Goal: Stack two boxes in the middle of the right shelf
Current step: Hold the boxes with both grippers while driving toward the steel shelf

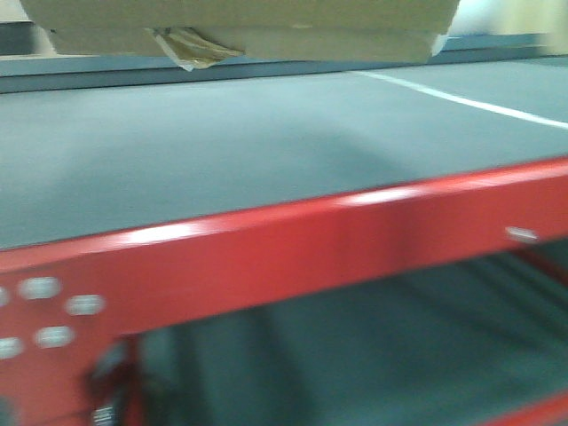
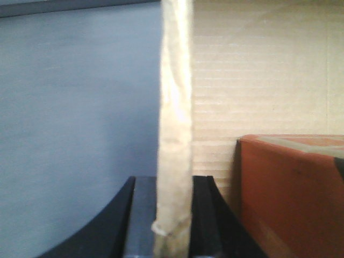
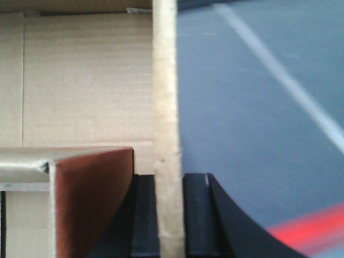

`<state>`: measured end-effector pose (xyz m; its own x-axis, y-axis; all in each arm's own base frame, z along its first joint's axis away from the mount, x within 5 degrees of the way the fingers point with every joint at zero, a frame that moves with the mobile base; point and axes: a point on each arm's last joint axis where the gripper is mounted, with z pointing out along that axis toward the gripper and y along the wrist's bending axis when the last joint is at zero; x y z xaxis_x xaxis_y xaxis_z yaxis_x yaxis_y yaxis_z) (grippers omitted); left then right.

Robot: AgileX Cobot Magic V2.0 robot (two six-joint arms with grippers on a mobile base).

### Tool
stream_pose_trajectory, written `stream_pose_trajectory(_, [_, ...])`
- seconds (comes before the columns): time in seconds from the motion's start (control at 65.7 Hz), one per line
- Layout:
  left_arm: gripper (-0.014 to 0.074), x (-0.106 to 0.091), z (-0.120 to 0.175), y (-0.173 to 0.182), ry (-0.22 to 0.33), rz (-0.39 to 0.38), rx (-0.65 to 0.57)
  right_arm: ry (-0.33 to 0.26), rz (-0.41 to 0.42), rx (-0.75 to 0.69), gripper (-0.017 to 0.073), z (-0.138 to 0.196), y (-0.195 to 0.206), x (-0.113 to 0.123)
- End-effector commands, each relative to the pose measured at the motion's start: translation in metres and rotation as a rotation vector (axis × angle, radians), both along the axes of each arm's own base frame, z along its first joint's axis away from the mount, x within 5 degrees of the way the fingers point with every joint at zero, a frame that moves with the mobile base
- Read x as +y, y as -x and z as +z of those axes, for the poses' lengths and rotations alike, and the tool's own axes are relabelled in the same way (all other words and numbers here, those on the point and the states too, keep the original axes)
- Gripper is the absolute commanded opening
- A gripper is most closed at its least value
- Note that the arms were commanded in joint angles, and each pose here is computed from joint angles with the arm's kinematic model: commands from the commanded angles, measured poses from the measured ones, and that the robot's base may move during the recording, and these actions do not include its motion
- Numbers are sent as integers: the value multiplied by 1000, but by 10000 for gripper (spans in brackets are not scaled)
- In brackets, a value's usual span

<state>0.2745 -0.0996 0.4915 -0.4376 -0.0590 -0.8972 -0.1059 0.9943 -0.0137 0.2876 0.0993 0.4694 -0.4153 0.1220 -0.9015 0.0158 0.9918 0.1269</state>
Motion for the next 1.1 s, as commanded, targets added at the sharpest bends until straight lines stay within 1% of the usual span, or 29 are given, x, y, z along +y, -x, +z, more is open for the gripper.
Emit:
stream_pose_trajectory(0.0, [-111, 7, 11, 4, -27, 24, -58, 24, -19, -69, -153, 14, 5, -8])
stream_pose_trajectory(1.08, [-111, 7, 11, 4, -30, 26, -60, 24, -19, -69, -153, 14, 5, -8])
